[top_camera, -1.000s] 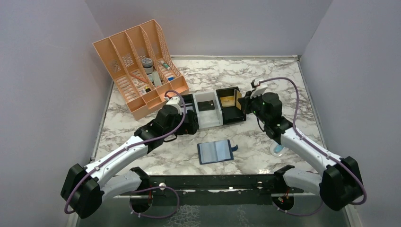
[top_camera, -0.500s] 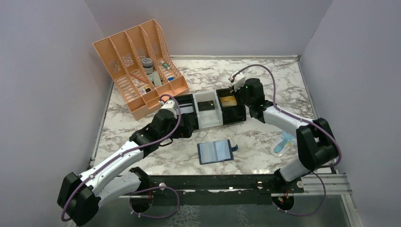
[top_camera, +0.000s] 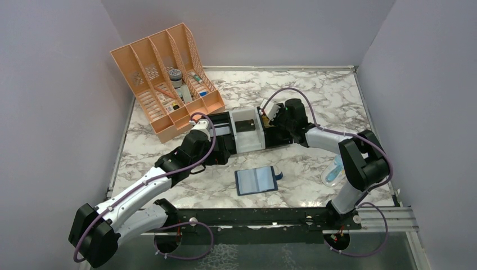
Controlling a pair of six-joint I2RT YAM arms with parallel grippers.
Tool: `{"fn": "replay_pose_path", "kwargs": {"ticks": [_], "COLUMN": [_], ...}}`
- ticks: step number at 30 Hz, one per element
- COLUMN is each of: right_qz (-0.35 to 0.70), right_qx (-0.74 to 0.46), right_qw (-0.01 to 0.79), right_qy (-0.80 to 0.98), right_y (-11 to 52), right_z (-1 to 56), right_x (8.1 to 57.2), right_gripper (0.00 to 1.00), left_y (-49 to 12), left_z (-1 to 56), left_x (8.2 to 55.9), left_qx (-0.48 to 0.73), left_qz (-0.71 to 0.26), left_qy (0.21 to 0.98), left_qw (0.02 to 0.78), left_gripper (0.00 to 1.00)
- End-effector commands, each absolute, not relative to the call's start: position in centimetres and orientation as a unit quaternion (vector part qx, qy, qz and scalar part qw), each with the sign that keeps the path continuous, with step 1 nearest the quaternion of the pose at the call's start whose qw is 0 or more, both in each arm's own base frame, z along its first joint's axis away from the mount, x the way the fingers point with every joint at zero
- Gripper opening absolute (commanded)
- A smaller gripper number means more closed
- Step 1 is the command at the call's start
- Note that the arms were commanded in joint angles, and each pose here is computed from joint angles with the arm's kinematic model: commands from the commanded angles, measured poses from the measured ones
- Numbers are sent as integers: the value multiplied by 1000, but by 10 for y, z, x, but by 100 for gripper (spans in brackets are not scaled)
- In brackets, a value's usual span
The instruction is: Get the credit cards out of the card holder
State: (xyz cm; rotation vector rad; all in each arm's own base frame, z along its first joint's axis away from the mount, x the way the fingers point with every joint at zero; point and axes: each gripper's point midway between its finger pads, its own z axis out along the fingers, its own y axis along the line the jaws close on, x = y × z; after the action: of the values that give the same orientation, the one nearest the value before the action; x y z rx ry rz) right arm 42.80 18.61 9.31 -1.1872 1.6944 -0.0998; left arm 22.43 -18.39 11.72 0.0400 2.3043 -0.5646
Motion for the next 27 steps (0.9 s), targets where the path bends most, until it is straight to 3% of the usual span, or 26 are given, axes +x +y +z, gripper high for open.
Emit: {"fn": "replay_pose_path", "kwargs": {"ticks": [1,14,20,27], "right_qz": [-64,-23,-23,-34], "right_qx": [-535,-615,-625,-596], "right_qw": [505,440,421,441], "right_qy": [674,653,657,670], "right_y": [192,204,201,199], "right_z": [92,54,47,60], "right_x": [439,420,418,425], "right_gripper": [1,4,30,32], "left_y": [-181,-177,-177,-176], "left_z": [124,123,122,120], "left_x": [231,228,227,226], "left_qx": [5,1,2,2], "left_qz": [-216,-214,-214,-213], "left_qy": [896,895,896,897], "left_qw": [388,391,390,387], "left_gripper": [99,99,99,99]}}
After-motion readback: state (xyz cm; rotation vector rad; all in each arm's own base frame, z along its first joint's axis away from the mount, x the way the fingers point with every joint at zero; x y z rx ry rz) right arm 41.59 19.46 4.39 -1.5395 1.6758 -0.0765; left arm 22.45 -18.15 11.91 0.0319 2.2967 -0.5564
